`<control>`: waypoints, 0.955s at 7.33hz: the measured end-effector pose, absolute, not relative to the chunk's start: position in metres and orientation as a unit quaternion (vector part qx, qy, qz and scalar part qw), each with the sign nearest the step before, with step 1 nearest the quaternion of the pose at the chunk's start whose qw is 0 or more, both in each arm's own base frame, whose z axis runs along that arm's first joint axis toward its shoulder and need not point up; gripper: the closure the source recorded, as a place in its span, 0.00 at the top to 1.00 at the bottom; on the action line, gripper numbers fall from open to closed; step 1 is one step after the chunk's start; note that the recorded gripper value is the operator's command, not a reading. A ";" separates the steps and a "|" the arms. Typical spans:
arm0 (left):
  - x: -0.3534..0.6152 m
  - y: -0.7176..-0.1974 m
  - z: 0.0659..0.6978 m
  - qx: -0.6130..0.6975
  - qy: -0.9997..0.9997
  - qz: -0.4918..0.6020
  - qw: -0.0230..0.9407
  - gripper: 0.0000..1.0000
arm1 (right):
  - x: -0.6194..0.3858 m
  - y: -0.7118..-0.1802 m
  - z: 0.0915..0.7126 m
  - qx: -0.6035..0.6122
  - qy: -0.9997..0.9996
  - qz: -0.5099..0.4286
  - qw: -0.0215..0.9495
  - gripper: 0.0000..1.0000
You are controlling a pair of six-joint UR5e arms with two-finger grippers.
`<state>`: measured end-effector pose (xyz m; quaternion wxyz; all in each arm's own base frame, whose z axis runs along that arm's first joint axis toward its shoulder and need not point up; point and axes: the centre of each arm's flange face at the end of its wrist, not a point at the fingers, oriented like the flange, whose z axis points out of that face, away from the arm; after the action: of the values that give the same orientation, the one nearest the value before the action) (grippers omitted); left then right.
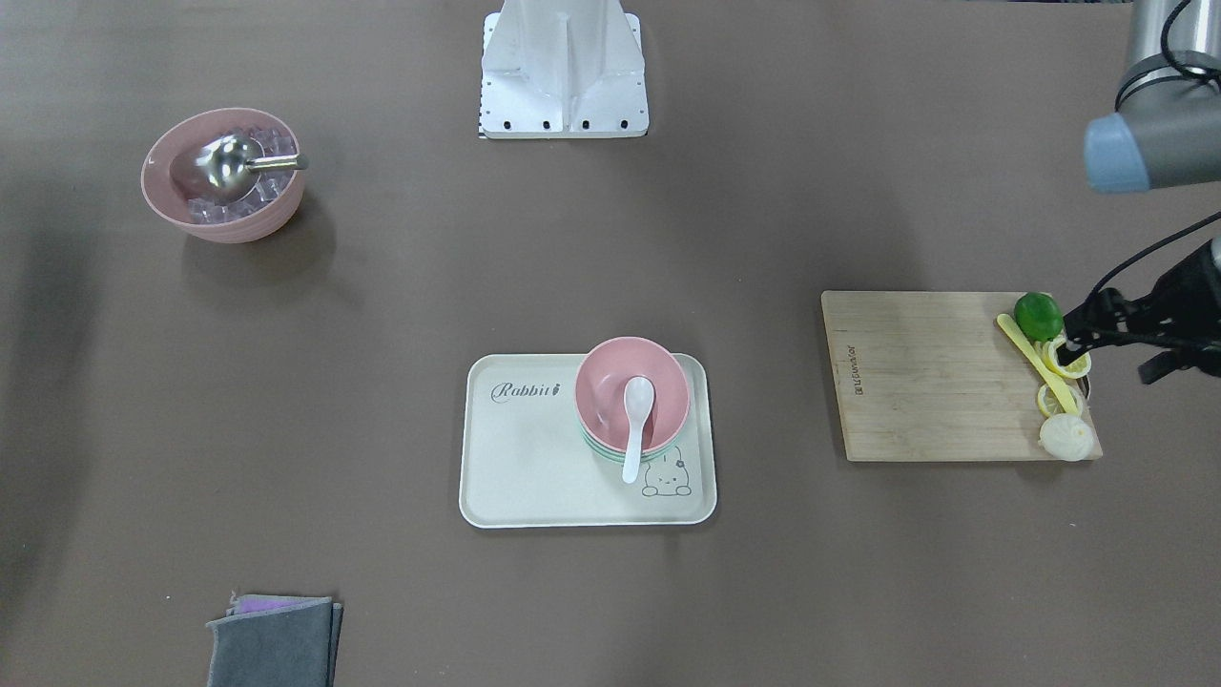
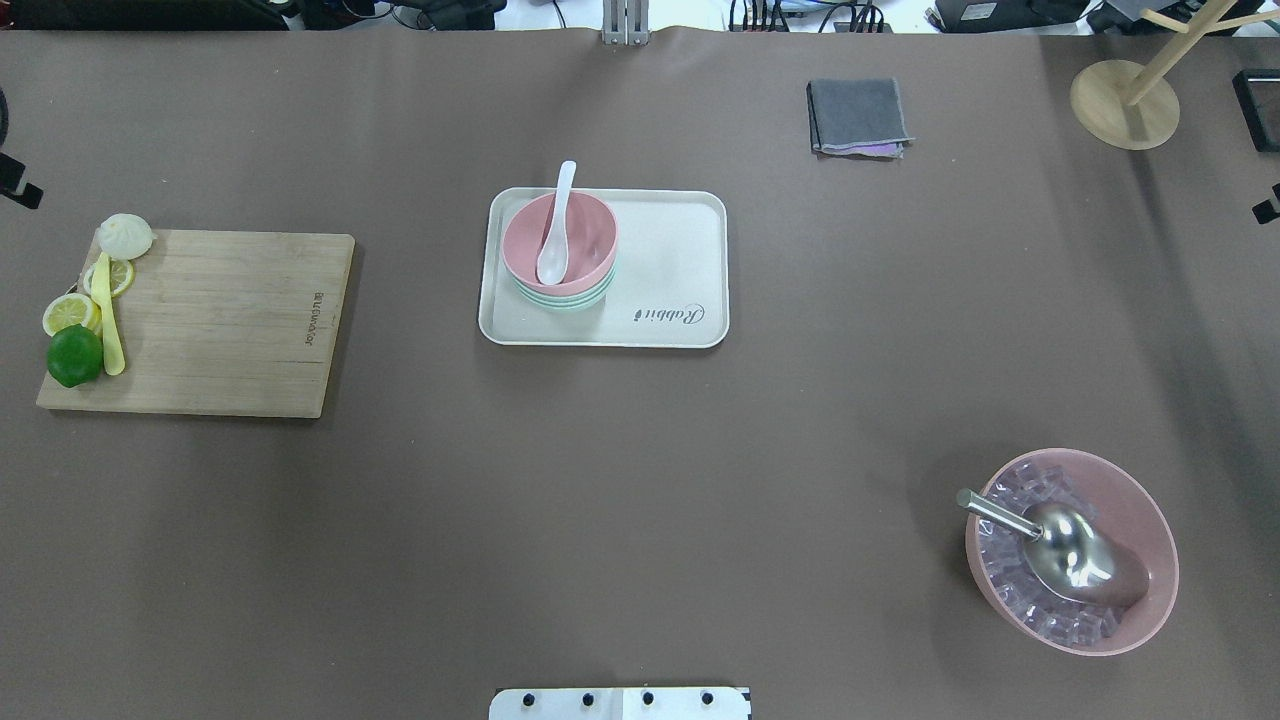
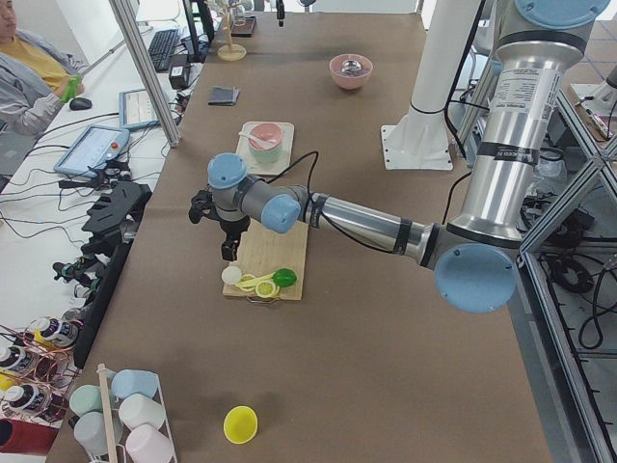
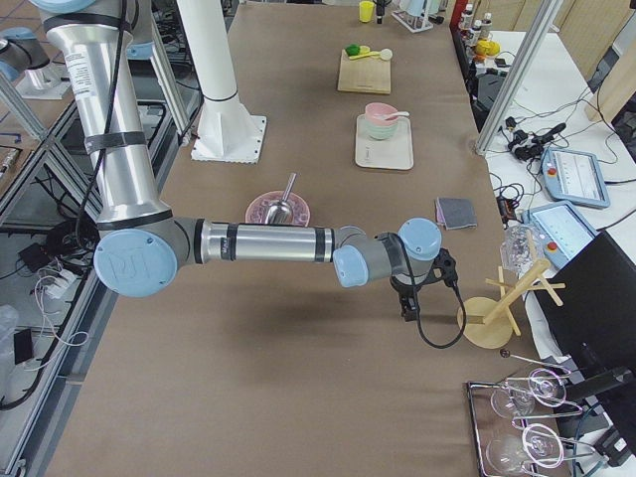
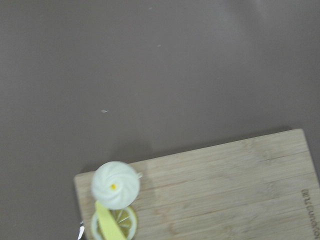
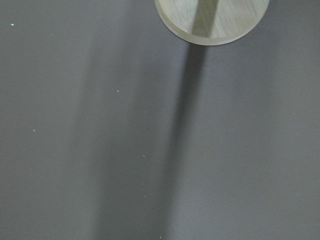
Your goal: Stack pink bowl on green and place spoon
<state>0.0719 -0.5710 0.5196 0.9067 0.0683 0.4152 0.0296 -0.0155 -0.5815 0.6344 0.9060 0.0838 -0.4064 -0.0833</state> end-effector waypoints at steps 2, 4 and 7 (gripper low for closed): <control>0.031 -0.554 0.540 0.034 0.417 0.014 0.908 0.98 | -0.007 -0.572 0.641 0.089 -0.403 -0.086 0.907 1.00; 0.011 -0.529 0.554 0.043 0.395 0.023 0.917 0.98 | -0.003 -0.560 0.636 0.101 -0.378 -0.085 0.916 1.00; 0.007 -0.523 0.555 0.047 0.376 0.018 0.925 0.98 | -0.002 -0.556 0.631 0.116 -0.329 -0.086 0.933 1.00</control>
<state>0.0073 -0.5227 0.5546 0.9252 0.0466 0.3761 0.0185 -0.0021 -0.5561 0.6315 0.9333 0.1159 -0.3287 -0.0863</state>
